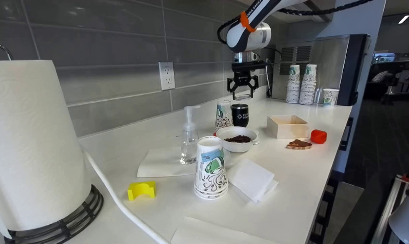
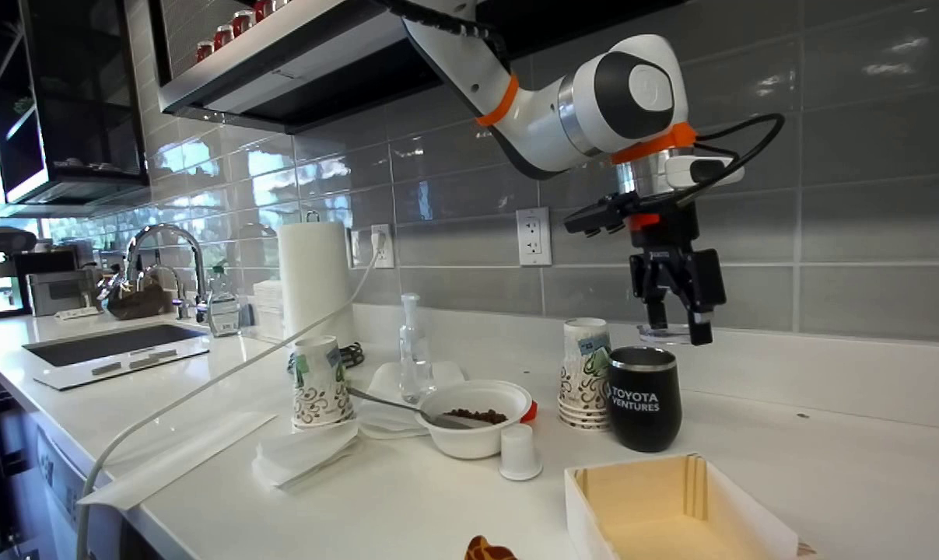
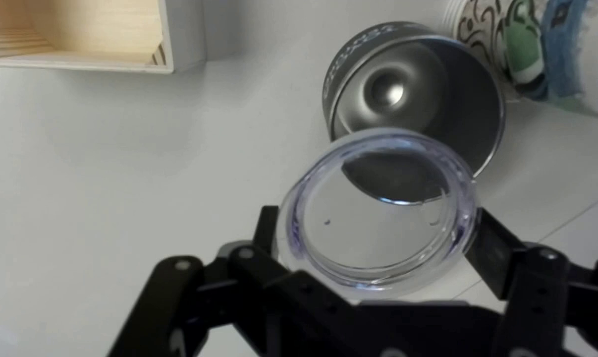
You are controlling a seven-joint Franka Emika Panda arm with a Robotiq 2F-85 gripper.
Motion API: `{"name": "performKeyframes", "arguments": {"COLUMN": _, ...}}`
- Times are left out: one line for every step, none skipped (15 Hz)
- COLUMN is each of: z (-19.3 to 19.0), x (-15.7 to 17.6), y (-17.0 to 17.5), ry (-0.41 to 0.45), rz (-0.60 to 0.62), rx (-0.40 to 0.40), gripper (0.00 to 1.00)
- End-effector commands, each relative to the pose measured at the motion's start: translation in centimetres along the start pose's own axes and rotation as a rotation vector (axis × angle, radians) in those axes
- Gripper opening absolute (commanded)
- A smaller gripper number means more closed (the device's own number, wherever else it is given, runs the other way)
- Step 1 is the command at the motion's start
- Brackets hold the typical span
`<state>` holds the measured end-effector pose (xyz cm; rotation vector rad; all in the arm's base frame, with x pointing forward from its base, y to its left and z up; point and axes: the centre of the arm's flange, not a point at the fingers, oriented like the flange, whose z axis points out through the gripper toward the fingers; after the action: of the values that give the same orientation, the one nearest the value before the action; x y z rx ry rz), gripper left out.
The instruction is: Take the lid off the flask and place the lid on the counter top
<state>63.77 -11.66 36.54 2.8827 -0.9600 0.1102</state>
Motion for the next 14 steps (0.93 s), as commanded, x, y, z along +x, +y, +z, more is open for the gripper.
{"name": "performKeyframes", "arguments": {"z": -0.9, "x": 1.0, "y": 3.1, "ry": -0.004, "rz": 0.067, "rx": 0.081, "gripper": 0.67}}
{"name": "performKeyframes", "arguments": {"z": -0.9, "x": 1.3, "y": 3.7, "ry": -0.002, "rz": 0.087, "rx": 0.091, "gripper": 0.67}}
{"name": "performKeyframes", "arguments": {"z": -0.7, "x": 1.7, "y": 4.3, "ry": -0.004, "rz": 0.106, "rx": 0.1, "gripper": 0.67}}
{"name": "performKeyframes", "arguments": {"z": -0.5, "x": 2.1, "y": 4.7, "ry": -0.003, "rz": 0.12, "rx": 0.108, "gripper": 0.67}}
{"name": "performKeyframes", "arguments": {"z": 0.1, "x": 2.5, "y": 4.9, "ry": -0.004, "rz": 0.133, "rx": 0.118, "gripper": 0.67}}
{"name": "performKeyframes", "arguments": {"z": 0.5, "x": 2.8, "y": 5.1, "ry": -0.003, "rz": 0.146, "rx": 0.126, "gripper": 0.67}}
{"name": "performKeyframes", "arguments": {"z": 1.0, "x": 3.0, "y": 5.2, "ry": 0.002, "rz": 0.159, "rx": 0.128, "gripper": 0.67}}
{"name": "performKeyframes", "arguments": {"z": 1.5, "x": 3.2, "y": 5.1, "ry": 0.011, "rz": 0.168, "rx": 0.128, "gripper": 0.67}}
{"name": "performKeyframes", "arguments": {"z": 2.1, "x": 3.3, "y": 5.1, "ry": 0.019, "rz": 0.174, "rx": 0.127, "gripper": 0.67}}
{"name": "performKeyframes", "arguments": {"z": 2.7, "x": 3.5, "y": 5.0, "ry": 0.026, "rz": 0.179, "rx": 0.125, "gripper": 0.67}}
{"name": "performKeyframes", "arguments": {"z": 3.4, "x": 3.6, "y": 5.0, "ry": 0.031, "rz": 0.184, "rx": 0.125, "gripper": 0.67}}
{"name": "performKeyframes", "arguments": {"z": 4.0, "x": 3.8, "y": 5.0, "ry": 0.038, "rz": 0.19, "rx": 0.123, "gripper": 0.67}}
{"name": "performKeyframes", "arguments": {"z": 4.8, "x": 4.0, "y": 5.0, "ry": 0.042, "rz": 0.199, "rx": 0.124, "gripper": 0.67}}
{"name": "performKeyframes", "arguments": {"z": 5.4, "x": 4.2, "y": 5.1, "ry": 0.039, "rz": 0.205, "rx": 0.125, "gripper": 0.67}}
